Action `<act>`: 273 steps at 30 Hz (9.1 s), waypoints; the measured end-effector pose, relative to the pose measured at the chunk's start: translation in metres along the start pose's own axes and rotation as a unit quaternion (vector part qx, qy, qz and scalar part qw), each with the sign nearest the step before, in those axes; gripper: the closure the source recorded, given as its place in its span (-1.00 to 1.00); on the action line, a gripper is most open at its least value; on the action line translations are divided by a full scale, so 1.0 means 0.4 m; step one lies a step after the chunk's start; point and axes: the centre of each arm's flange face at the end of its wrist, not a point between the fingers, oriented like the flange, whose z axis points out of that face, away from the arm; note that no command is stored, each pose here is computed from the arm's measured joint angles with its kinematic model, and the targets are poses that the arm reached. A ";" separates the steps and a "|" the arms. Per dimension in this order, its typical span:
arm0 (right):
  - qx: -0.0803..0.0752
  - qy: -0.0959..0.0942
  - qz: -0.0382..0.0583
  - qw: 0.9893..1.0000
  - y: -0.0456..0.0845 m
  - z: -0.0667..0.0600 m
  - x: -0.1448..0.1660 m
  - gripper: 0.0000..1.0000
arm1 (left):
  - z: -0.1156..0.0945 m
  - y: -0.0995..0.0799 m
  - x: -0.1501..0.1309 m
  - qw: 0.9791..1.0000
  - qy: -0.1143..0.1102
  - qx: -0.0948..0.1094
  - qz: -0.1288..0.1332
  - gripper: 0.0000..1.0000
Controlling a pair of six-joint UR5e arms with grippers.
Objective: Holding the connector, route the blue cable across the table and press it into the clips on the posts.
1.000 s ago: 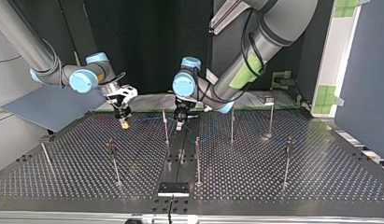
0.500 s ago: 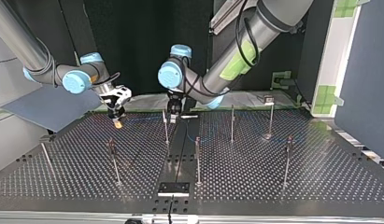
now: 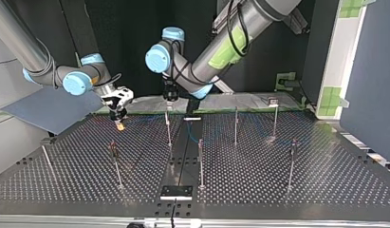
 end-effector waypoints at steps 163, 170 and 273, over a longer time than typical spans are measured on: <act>0.005 0.025 0.003 1.000 -0.079 -0.122 0.285 1.00 | 0.019 -0.279 -0.230 0.983 -0.136 -0.081 -0.092 1.00; 0.007 0.042 -0.003 0.999 -0.105 -0.170 0.374 1.00 | -0.035 -0.278 -0.337 0.980 -0.155 -0.075 -0.102 1.00; 0.014 0.110 -0.032 0.993 -0.156 -0.231 0.551 1.00 | 0.106 -0.160 -0.538 0.958 -0.251 0.009 -0.136 -1.00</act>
